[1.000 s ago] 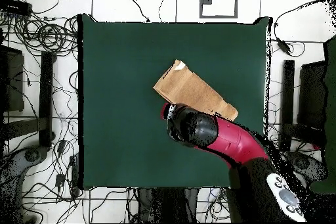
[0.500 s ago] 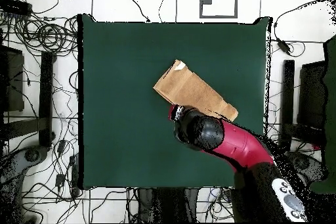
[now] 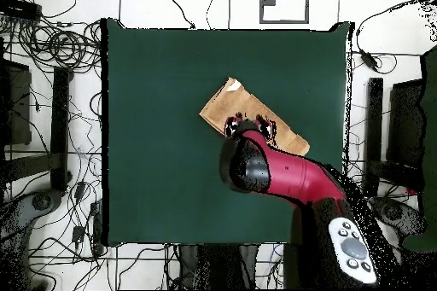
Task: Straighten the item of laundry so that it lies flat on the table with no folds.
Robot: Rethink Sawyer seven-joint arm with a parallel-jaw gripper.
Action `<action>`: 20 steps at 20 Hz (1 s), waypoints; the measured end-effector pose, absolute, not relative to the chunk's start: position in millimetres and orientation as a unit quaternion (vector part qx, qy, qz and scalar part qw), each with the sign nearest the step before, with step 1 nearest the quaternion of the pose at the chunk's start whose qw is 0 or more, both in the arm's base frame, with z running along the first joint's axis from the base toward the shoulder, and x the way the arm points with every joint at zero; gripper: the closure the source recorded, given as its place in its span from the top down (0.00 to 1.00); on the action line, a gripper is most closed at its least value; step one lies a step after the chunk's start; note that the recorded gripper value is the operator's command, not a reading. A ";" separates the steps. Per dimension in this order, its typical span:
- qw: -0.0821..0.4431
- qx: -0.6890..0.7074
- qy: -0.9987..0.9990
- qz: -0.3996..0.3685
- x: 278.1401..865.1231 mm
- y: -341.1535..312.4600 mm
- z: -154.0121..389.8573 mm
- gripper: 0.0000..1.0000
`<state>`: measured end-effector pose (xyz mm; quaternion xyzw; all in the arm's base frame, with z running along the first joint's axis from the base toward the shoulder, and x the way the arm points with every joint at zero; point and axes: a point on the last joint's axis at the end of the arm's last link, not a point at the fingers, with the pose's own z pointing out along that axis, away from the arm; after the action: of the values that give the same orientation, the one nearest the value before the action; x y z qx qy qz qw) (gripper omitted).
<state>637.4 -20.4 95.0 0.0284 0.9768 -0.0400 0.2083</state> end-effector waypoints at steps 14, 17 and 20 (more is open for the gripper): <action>0.261 0.032 0.964 -0.034 712.3 -81.5 51.2 1.00; 0.261 0.031 0.965 -0.024 713.6 -89.6 35.0 1.00; 0.262 0.033 0.965 0.001 714.1 -92.6 15.7 1.00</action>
<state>714.1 -92.6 15.7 0.0333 0.9645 0.0008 0.2618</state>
